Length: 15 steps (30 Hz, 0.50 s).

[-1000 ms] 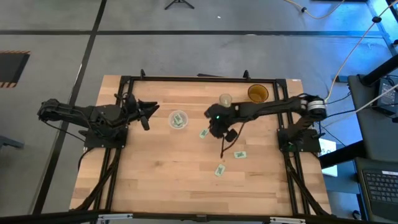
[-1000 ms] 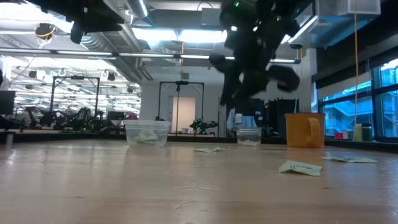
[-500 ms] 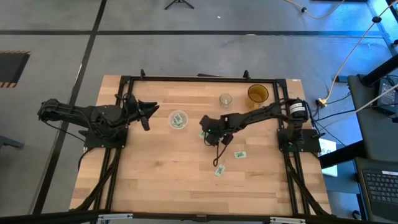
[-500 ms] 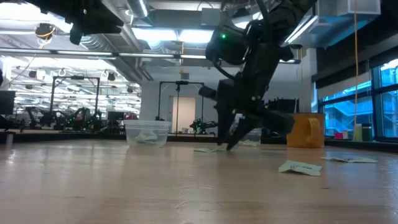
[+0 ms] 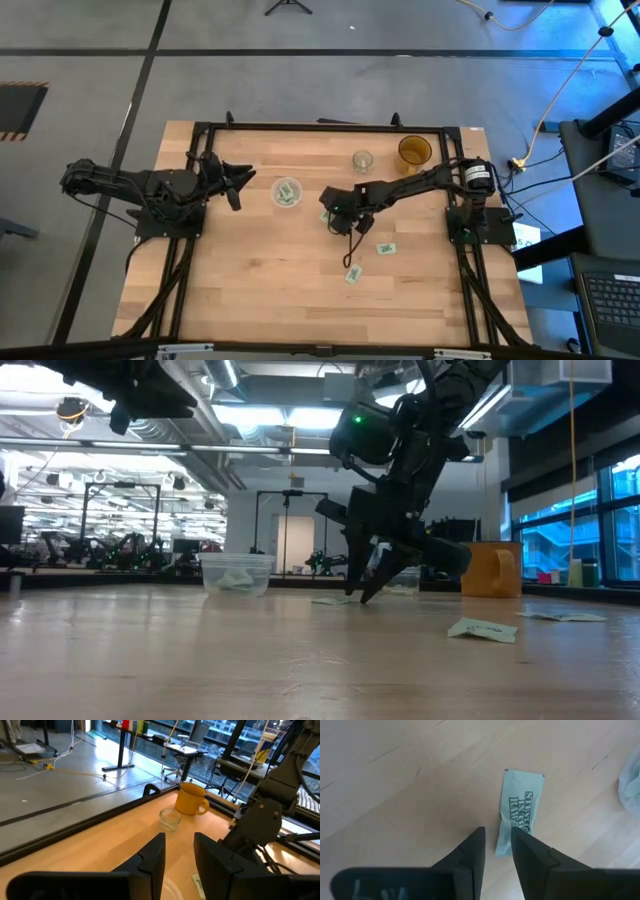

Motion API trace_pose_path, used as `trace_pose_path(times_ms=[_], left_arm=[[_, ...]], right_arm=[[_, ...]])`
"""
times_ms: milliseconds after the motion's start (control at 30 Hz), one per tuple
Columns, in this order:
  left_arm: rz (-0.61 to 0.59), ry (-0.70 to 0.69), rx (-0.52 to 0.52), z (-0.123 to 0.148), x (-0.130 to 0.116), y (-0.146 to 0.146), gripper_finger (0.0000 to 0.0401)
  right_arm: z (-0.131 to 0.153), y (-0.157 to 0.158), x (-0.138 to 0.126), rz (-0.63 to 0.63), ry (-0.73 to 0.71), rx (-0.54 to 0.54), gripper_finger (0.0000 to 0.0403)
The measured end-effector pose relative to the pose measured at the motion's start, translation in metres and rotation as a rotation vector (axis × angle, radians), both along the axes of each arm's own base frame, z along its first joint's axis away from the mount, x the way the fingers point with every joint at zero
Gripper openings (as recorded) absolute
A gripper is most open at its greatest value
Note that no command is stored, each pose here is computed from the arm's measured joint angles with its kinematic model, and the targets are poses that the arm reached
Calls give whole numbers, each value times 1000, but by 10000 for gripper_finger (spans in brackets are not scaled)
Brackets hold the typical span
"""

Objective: Pick and place Stevia / Truvia into bins
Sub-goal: Put the stevia packet into the transparent container

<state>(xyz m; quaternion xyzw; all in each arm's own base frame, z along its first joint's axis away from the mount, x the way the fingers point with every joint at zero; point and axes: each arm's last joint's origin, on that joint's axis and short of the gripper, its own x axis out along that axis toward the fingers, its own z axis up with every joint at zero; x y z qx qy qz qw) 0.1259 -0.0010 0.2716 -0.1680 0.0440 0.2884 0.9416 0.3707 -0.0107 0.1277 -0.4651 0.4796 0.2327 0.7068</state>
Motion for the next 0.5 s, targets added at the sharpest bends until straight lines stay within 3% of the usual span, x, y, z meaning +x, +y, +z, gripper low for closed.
trace_pose_path(times_ms=[500], left_arm=[[11,24,-28,-4,-1,0,97]], right_arm=[[-7,-1,-2,2,45,28,82]])
